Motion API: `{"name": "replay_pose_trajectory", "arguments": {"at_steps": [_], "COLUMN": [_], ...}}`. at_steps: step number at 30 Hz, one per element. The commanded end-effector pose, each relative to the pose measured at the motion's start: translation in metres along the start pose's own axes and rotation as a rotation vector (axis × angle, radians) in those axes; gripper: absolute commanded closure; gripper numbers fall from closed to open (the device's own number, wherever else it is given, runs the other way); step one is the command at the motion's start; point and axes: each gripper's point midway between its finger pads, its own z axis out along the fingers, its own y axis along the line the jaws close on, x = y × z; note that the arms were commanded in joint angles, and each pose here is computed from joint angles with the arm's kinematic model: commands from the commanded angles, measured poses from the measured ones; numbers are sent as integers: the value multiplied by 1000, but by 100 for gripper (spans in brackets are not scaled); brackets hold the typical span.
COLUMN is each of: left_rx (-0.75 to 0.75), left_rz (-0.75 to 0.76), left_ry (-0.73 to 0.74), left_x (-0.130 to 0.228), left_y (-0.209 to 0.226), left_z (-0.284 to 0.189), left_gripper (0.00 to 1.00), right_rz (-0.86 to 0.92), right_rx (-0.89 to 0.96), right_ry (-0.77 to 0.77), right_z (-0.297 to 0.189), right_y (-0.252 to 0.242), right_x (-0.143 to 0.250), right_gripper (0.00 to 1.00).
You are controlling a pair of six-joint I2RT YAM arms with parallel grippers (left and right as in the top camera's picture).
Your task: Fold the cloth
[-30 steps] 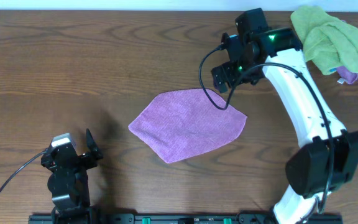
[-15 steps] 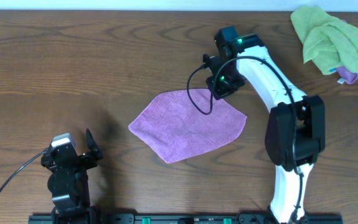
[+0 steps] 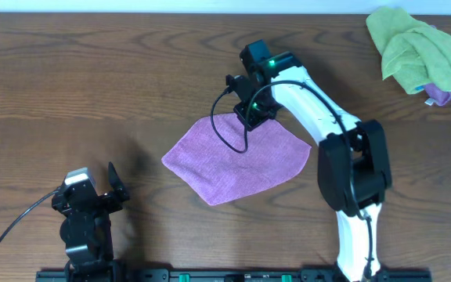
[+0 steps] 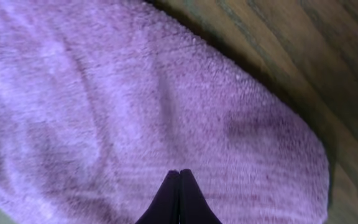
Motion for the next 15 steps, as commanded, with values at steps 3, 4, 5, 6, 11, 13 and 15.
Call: {"name": "replay_pose_trajectory", "arguments": {"at_steps": [3, 4, 5, 6, 11, 13, 15], "left_rx": [-19, -18, -18, -18, -18, -18, -18], "left_rz": [24, 24, 24, 24, 24, 24, 24], "left_ry": [31, 31, 31, 31, 31, 31, 31], "left_x": [14, 14, 14, 14, 14, 14, 14], "left_y": [4, 4, 4, 4, 4, 4, 4], "left_z": [3, 3, 3, 3, 3, 3, 3], "left_gripper": [5, 5, 5, 5, 5, 5, 5], "right_rz": [-16, -16, -15, -14, -4, -2, 0], "right_rx": [0, -1, -2, -4, -13, -19, -20], "right_ry": [-11, -9, -5, 1, 40, 49, 54], "right_z": [14, 19, 21, 24, 41, 47, 53], "right_y": [-5, -6, -6, -7, -10, -10, -11], "right_x": [-6, -7, -7, -6, 1, 2, 3], "right_gripper": [99, 99, 99, 99, 99, 99, 99]}}
